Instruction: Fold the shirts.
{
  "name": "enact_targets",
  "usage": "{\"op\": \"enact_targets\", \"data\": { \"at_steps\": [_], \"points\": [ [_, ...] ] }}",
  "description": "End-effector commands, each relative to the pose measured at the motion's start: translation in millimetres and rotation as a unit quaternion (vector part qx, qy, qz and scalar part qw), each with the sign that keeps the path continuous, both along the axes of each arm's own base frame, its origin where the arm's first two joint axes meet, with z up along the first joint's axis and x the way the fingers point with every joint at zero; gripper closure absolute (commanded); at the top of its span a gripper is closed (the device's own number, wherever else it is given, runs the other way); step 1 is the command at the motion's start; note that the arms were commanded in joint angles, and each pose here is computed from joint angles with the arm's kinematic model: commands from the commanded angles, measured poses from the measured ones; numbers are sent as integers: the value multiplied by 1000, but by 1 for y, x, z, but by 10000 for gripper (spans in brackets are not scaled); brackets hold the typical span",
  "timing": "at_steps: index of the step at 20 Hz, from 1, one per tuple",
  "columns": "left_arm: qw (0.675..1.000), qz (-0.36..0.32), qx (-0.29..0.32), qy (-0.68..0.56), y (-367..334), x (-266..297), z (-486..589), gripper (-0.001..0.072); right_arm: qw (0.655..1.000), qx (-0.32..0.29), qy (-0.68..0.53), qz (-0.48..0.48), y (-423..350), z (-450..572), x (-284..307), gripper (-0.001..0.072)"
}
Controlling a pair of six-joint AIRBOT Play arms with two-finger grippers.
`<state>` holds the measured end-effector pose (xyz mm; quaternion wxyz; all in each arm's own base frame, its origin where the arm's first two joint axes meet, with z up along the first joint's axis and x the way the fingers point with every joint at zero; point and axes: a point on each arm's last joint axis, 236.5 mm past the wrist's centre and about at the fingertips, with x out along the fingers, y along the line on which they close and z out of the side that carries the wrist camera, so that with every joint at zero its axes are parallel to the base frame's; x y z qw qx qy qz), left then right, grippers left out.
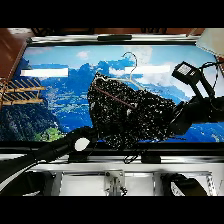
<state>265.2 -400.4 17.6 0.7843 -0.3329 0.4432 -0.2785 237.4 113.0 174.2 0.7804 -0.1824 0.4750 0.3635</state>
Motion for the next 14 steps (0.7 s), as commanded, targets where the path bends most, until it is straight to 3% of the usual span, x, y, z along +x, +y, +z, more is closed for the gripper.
{"op": "enact_targets", "data": {
  "at_steps": [1, 4, 9, 14],
  "points": [
    [999, 31, -25, -25, 0, 17, 11, 477, 1000, 2, 0, -4, 0, 1, 1, 644],
    [994, 67, -65, -49, 4, 34, 34, 652, 1000, 0, 0, -6, -1, 0, 1, 644],
    [990, 75, -76, -87, 27, 49, 75, 653, 1000, -3, -1, -8, -2, 0, 2, 644],
    [994, -67, 61, 61, 44, -25, 4, 653, 1000, 5, -3, -6, 1, 1, 2, 644]
  ]
}}
